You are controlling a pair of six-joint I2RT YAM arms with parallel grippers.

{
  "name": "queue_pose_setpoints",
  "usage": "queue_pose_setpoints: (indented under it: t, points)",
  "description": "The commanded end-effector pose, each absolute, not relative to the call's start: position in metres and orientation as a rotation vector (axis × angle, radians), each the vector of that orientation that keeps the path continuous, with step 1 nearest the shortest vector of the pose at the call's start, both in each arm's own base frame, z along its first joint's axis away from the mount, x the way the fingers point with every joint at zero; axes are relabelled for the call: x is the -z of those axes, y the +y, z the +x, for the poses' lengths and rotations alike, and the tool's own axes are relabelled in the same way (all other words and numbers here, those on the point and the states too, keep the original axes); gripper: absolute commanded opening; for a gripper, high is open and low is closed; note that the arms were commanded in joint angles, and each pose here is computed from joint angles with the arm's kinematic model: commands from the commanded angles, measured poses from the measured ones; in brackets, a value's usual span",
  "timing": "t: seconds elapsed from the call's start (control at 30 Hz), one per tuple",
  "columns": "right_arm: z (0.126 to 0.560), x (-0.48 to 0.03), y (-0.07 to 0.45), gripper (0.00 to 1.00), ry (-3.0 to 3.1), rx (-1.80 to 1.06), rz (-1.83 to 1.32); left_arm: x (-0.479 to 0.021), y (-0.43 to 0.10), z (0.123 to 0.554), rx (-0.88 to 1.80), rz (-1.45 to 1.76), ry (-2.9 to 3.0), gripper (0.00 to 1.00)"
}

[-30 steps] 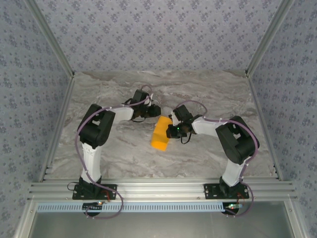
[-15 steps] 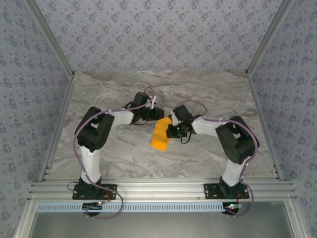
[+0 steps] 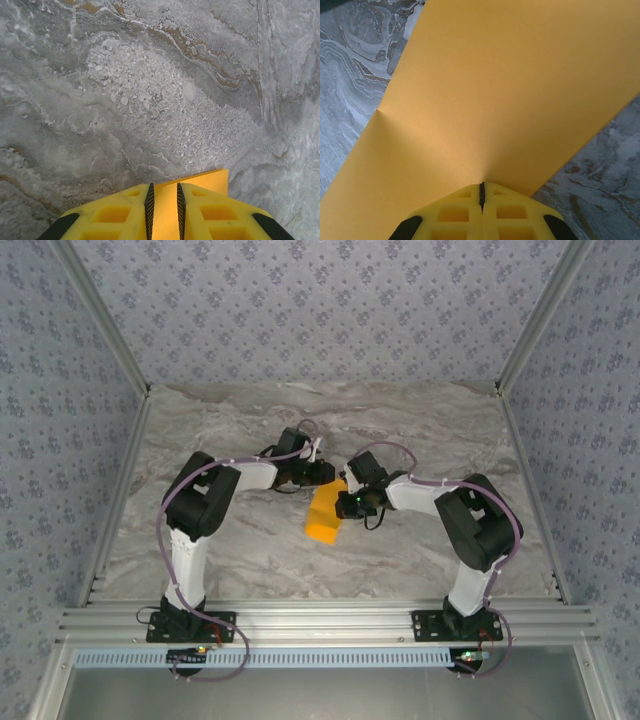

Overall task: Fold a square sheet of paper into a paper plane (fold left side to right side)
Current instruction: First fold the square sheet of paper in half at the center of the table, then hold the square sheet of paper at the center of the table.

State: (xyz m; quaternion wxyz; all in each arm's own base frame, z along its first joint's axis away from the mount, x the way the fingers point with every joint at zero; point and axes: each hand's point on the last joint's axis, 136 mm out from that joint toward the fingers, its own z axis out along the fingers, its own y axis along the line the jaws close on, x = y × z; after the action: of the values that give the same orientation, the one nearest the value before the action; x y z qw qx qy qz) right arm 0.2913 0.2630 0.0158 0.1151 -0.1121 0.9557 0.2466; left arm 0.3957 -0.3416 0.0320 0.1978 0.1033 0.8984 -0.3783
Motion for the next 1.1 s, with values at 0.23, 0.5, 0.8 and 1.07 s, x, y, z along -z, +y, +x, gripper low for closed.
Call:
queue_pose_setpoints:
  t: [0.23, 0.5, 0.8, 1.07]
  points:
    - [0.243, 0.039, 0.210, 0.02, 3.083, -0.400, -0.313, -0.019, -0.314, 0.431, 0.840, 0.273, 2.546, 0.22]
    - [0.245, 0.037, 0.215, 0.02, 3.066, -0.434, -0.313, -0.098, -0.305, 0.416, 0.927, 0.313, 2.393, 0.25]
    - [0.249, 0.034, 0.219, 0.03, 3.038, -0.459, -0.325, -0.099, -0.321, 0.342, 1.162, 0.333, 2.376, 0.25]
    - [0.249, 0.031, 0.222, 0.03, 3.034, -0.469, -0.325, -0.062, -0.329, 0.323, 1.175, 0.322, 2.463, 0.25]
